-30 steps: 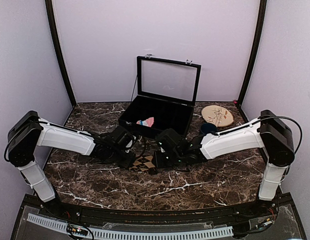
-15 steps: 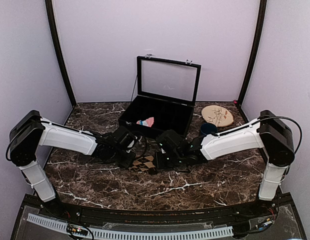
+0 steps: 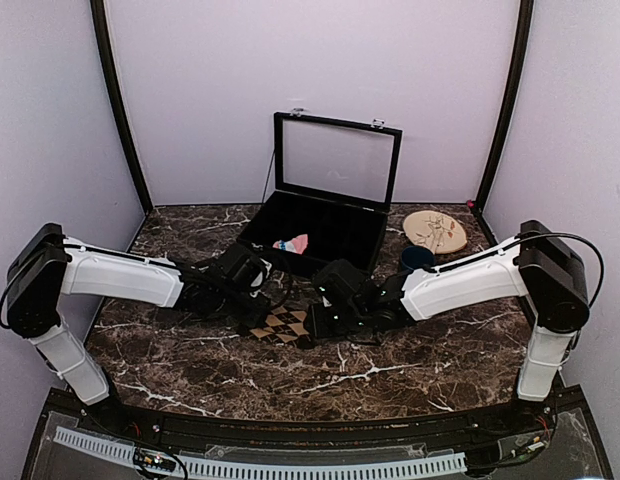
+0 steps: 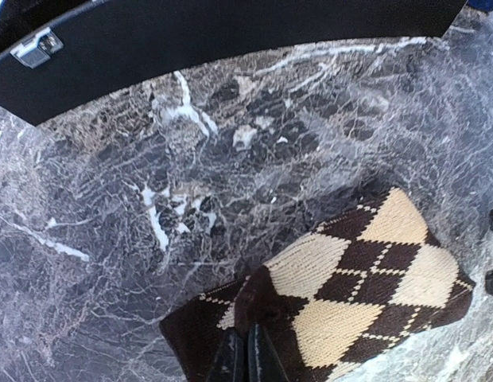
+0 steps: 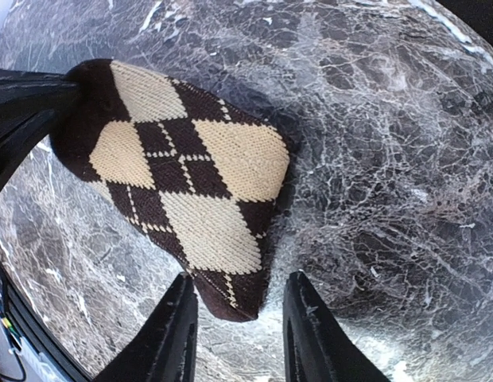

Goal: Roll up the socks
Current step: Adjust the sock at the center of the board.

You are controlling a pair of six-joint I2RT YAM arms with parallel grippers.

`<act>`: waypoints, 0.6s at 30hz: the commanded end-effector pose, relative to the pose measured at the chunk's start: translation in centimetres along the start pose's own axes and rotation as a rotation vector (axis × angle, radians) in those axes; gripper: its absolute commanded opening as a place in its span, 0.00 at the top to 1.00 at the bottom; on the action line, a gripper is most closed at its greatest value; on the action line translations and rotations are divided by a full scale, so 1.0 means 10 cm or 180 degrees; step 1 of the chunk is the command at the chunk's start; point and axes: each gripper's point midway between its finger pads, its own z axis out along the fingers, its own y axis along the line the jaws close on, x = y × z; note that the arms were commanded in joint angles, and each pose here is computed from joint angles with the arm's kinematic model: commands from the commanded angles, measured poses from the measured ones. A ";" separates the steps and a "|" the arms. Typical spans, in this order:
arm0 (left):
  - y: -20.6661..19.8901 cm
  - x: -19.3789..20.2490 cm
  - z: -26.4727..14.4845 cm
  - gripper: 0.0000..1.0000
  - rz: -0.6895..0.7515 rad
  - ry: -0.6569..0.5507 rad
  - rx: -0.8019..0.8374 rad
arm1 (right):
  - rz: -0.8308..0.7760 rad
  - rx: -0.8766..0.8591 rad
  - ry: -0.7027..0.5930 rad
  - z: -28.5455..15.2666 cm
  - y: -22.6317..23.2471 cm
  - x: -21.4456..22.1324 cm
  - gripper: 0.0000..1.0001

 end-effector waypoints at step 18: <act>-0.06 -0.36 -0.46 1.00 -0.0042 -0.0241 0.0191 | -0.0254 -0.0014 -0.0064 0.14 0.19 0.17 0.57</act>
